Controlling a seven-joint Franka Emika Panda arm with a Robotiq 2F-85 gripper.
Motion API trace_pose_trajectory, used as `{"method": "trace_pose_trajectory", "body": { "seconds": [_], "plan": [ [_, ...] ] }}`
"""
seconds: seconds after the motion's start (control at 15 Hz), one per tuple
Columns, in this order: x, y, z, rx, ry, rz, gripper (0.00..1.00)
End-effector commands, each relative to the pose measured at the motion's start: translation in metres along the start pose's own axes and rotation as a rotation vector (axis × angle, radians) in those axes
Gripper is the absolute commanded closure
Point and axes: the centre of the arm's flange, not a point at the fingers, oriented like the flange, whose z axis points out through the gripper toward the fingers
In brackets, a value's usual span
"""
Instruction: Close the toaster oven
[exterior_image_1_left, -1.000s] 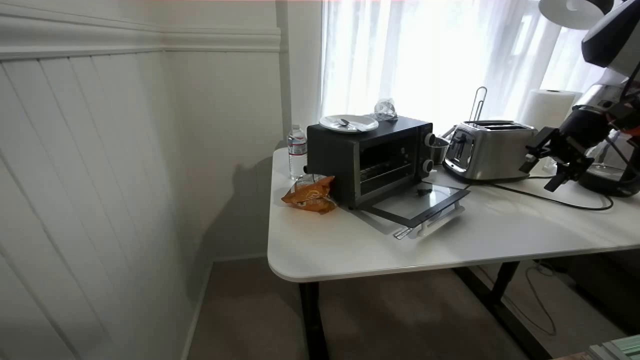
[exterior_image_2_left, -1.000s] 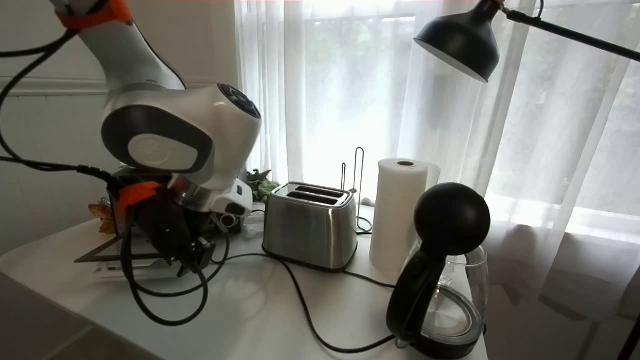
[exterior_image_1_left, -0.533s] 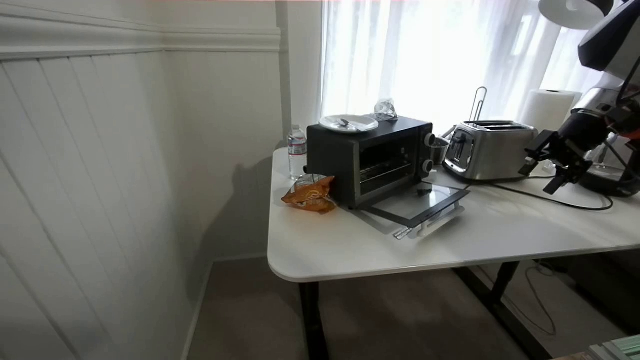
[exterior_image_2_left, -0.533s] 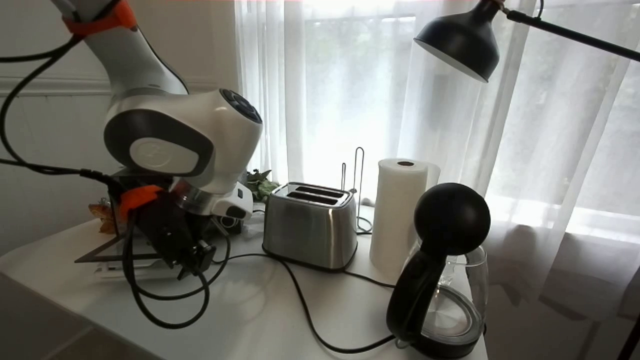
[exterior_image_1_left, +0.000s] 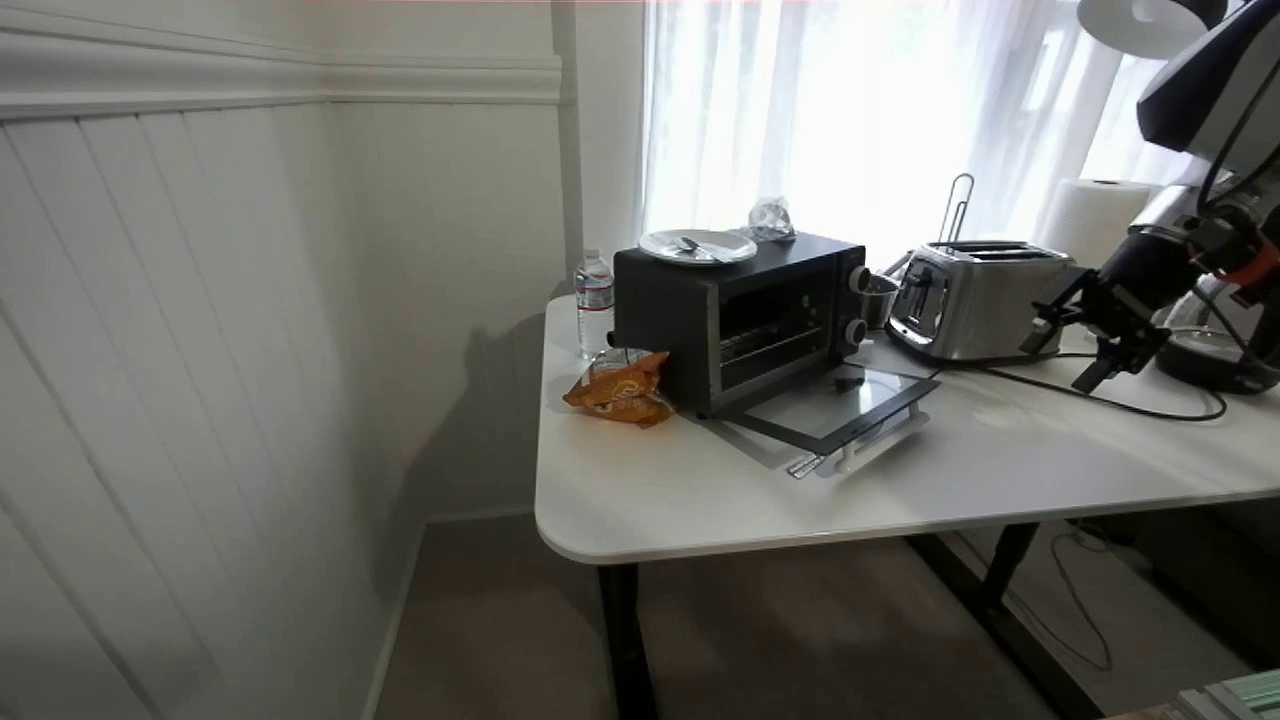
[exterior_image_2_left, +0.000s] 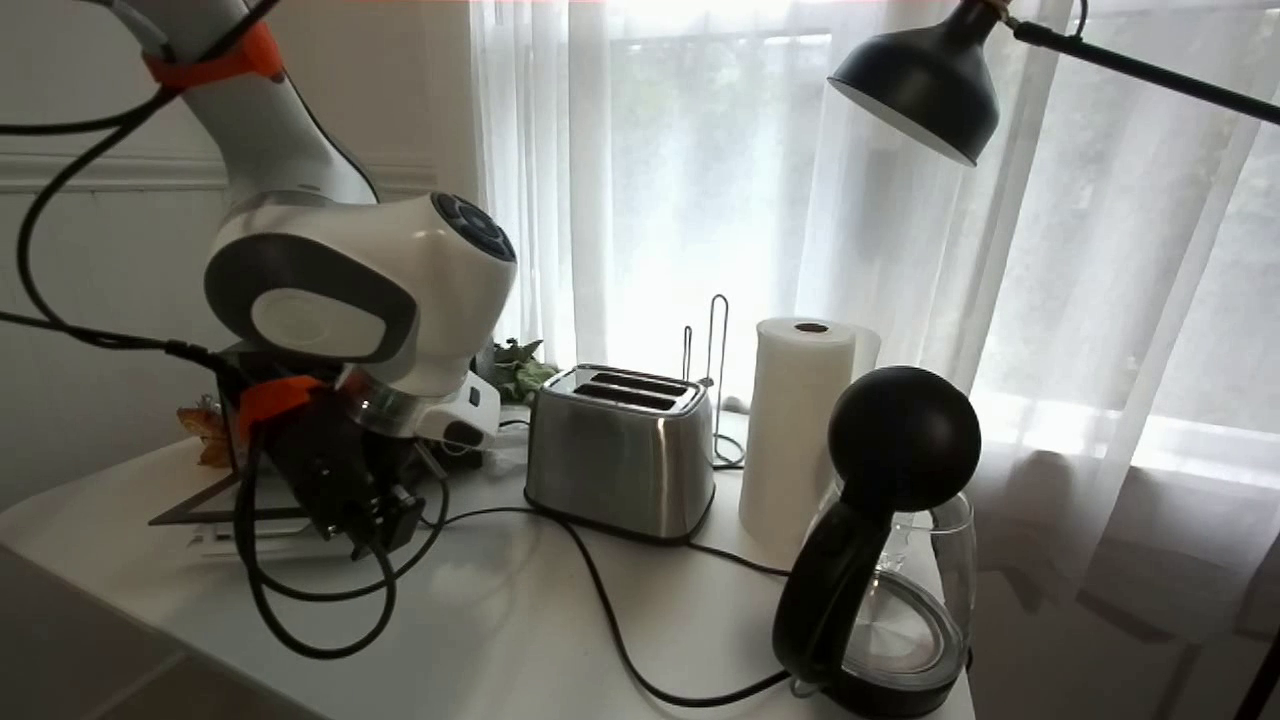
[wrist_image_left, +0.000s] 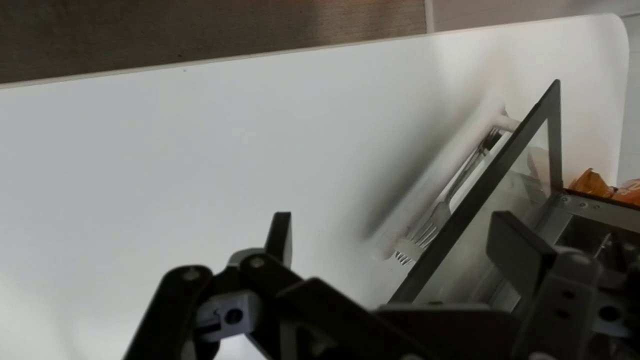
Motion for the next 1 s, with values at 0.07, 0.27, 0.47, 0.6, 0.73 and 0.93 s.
{"method": "trace_pose_trajectory", "body": {
  "seconds": [0.07,0.27,0.47,0.6,0.73,0.93],
  "plan": [
    [0.021,-0.011,0.037,0.038,0.034,0.106,0.0],
    [0.038,-0.01,0.049,0.077,0.101,0.169,0.3],
    [0.057,-0.002,0.058,0.102,0.16,0.212,0.52],
    [0.067,0.007,0.066,0.097,0.184,0.23,0.66],
    [0.076,0.017,0.072,0.081,0.219,0.244,0.81],
    [0.084,0.026,0.08,0.08,0.228,0.268,0.99]
  ]
}}
